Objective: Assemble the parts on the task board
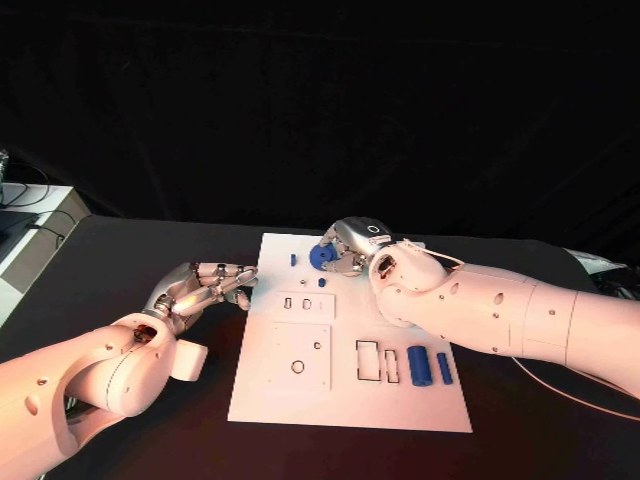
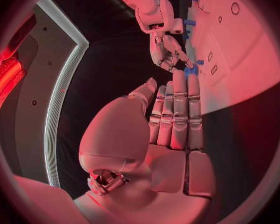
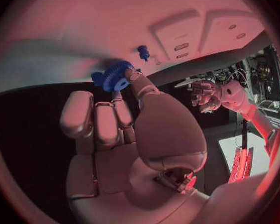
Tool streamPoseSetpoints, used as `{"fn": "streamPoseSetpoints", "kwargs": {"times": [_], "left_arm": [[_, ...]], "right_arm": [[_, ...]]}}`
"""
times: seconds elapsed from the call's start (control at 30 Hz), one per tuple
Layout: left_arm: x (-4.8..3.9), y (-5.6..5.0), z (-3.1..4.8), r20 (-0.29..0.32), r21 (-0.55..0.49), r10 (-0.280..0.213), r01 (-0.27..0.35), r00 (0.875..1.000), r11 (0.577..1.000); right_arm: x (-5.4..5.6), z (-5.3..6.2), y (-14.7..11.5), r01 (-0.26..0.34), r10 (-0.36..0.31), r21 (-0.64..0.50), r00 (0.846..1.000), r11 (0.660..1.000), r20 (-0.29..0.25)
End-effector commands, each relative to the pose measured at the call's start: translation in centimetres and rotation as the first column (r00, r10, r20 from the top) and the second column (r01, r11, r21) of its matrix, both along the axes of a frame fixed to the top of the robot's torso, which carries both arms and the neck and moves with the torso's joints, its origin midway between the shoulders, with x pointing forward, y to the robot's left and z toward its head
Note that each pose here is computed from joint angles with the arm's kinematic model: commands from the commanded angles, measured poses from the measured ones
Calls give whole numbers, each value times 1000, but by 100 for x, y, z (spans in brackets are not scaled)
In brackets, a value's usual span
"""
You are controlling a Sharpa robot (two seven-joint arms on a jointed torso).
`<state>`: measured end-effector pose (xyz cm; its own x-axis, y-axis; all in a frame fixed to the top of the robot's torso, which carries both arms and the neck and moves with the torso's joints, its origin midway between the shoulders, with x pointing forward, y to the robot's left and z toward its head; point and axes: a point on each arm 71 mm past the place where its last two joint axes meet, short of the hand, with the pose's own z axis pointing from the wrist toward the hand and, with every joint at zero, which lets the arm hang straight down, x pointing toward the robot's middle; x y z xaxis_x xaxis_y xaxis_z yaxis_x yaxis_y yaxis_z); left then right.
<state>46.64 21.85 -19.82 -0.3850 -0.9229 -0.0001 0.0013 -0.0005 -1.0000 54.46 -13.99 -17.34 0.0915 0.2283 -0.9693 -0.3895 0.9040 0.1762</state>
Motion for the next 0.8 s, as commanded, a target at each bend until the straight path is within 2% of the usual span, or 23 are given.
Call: {"fn": "streamPoseSetpoints", "kwargs": {"times": [0.03, 0.47, 0.8], "left_arm": [[-8, -23, 14, 8, -9, -19, 20, 1000, 1000], [-8, -19, 13, 7, -5, -21, 21, 1000, 1000], [1, -20, 7, 5, -4, -20, 20, 1000, 1000]], "right_arm": [[11, -7, -1, 5, -5, -17, 1000, 1000, 0], [89, -84, -16, 24, -28, -49, 997, 999, -79], [101, -99, -41, 28, -29, -16, 994, 999, -109]]}}
